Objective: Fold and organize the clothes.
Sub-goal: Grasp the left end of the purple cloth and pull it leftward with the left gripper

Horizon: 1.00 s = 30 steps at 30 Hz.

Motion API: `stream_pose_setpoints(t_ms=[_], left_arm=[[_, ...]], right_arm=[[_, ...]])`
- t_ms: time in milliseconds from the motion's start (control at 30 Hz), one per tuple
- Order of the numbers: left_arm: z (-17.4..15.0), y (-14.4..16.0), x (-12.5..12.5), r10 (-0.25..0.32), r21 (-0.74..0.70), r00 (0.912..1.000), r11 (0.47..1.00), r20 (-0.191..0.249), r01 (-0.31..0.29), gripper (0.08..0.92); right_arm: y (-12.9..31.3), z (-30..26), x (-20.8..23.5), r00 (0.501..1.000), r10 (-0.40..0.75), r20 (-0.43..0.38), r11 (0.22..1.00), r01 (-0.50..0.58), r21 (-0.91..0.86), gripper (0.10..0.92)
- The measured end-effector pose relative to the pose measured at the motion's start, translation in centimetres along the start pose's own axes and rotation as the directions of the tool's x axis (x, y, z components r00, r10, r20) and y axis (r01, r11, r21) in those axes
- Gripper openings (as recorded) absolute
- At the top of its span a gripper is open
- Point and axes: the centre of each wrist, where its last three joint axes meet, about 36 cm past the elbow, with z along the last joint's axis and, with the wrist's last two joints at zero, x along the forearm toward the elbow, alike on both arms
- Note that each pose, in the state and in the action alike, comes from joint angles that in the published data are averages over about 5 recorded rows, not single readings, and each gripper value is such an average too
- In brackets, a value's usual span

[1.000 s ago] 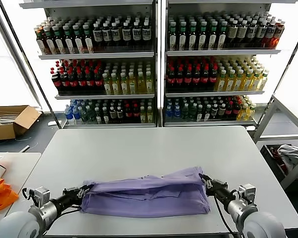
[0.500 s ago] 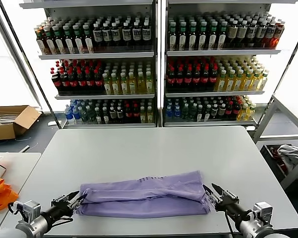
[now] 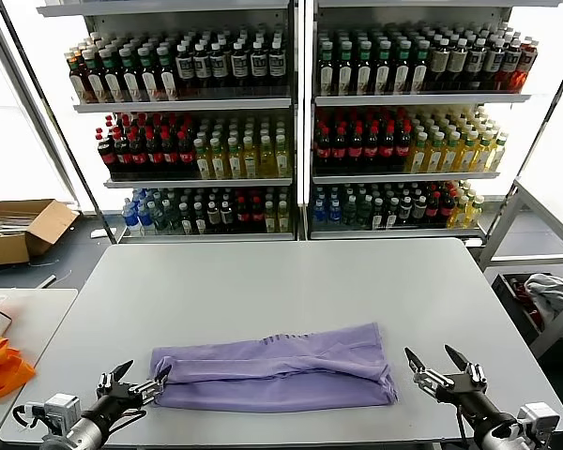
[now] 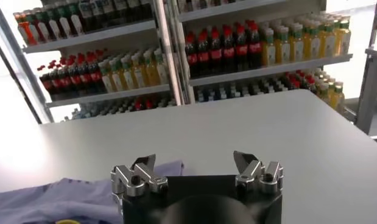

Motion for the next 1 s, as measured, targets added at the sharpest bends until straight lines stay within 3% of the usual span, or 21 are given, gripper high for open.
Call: stream_pose_setpoints(t_ms=[200, 567, 1000], left_arm=[[1.2, -1.9, -0.8, -0.045, 0.072, 0.999, 0.996, -0.006, 0.046, 0.778], [3.2, -4.5, -2.0, -0.055, 0.137, 0.9969, 0.989, -0.056, 0.062, 0.465], [3.4, -5.3, -2.4, -0.024, 0.179, 0.9985, 0.983, -0.049, 0.033, 0.123]], right_arm=[[-0.3, 0.2, 0.4, 1.0, 0.022, 0.018, 1.0, -0.022, -0.009, 0.823], [-0.8, 0.3, 0.6, 0.998, 0.053, 0.037, 0.998, -0.052, -0.017, 0.823], [-1.0, 0.6, 0.1, 0.997, 0.058, 0.049, 0.998, -0.057, -0.033, 0.823]])
